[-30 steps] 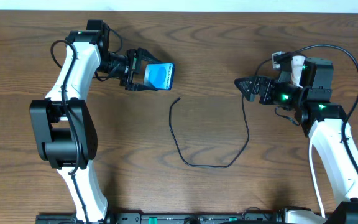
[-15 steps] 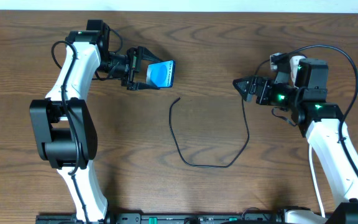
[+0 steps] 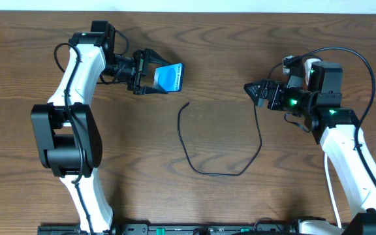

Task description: Plug charger to phone and switch on socket

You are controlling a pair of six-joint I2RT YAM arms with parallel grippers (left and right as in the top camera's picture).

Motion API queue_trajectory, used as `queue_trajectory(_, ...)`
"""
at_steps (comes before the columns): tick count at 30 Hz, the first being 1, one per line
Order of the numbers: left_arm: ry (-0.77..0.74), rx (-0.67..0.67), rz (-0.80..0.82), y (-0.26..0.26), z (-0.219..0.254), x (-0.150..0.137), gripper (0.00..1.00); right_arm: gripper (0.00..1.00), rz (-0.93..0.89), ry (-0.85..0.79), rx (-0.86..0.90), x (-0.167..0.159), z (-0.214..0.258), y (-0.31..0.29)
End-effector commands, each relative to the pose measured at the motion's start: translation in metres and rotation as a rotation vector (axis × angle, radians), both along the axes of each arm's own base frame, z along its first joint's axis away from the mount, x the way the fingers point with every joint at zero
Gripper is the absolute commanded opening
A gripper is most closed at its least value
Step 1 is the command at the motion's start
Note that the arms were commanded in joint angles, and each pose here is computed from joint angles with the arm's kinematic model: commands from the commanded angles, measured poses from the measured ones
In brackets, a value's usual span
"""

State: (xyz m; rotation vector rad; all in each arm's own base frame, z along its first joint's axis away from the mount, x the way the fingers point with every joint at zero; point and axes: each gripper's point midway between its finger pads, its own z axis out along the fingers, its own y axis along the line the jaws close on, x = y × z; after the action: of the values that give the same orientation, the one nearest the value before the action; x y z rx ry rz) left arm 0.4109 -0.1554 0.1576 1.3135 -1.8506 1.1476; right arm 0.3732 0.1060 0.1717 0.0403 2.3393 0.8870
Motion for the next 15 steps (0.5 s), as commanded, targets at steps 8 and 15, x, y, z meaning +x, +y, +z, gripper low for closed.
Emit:
queue_trajectory(8,-0.051,0.045,0.008,0.005,0.012,0.003,0.65,0.94,-0.025,0.020,0.029,0.004,0.004,0.003)
queue_trajectory(15,-0.067,0.228,-0.010,0.014,-0.013,0.003,0.64,0.86,-0.001,0.002,0.034,0.006,0.008,0.027)
